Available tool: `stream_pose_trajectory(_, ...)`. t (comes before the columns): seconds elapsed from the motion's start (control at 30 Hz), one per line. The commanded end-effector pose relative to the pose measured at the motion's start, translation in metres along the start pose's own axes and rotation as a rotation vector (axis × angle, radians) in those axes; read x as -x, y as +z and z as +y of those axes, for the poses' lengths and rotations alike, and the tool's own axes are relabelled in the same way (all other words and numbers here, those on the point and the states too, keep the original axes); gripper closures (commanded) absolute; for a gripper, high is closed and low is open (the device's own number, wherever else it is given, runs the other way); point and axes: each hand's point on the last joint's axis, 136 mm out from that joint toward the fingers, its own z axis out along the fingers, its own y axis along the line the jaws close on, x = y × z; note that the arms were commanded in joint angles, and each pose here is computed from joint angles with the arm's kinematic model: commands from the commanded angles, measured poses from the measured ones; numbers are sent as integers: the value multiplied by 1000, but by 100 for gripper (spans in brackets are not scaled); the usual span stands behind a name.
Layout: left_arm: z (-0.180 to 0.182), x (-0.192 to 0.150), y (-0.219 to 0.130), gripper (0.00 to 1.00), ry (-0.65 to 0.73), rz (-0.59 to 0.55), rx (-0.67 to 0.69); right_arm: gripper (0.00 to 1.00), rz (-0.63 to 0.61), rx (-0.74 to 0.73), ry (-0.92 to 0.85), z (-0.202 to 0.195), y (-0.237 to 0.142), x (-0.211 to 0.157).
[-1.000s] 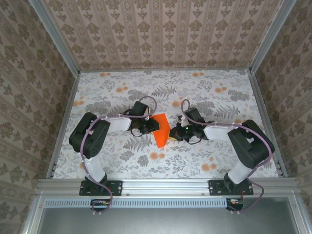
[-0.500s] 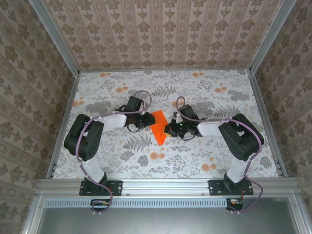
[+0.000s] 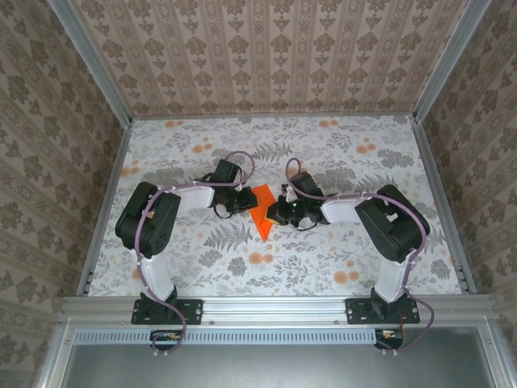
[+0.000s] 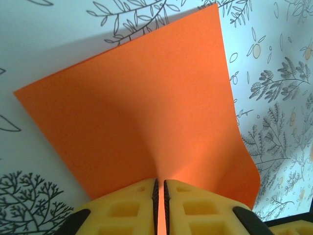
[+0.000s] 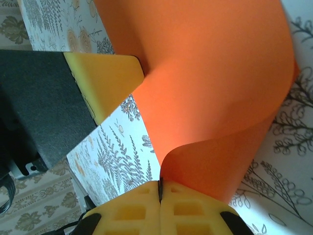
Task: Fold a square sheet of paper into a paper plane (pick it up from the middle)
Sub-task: Third fold the triangle at the center of the table.
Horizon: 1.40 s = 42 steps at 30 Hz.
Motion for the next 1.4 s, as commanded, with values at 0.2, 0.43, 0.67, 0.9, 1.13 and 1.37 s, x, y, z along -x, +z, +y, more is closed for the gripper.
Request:
stream_pose_trajectory(0.2,6,-8,5,87,13,49,21,94,2,3,6,2,12,7)
stream_pose_trajectory(0.43,8,-10,7,87,10,58,25,94,-4,-2,7,2,15,10)
stream_pose_trajectory(0.67,9,-11,9,87,12,65,25,94,16,-16,-3,0,17,7)
stream_pose_trajectory(0.9,9,-12,9,88,15,67,22,94,29,-39,-17,-3,17,5)
stream_pose_trajectory(1.13,9,-13,10,88,14,72,22,93,37,-62,-18,-9,18,4)
stream_pose_trajectory(1.37,9,-14,11,88,15,77,20,93,37,-62,-19,-9,20,5)
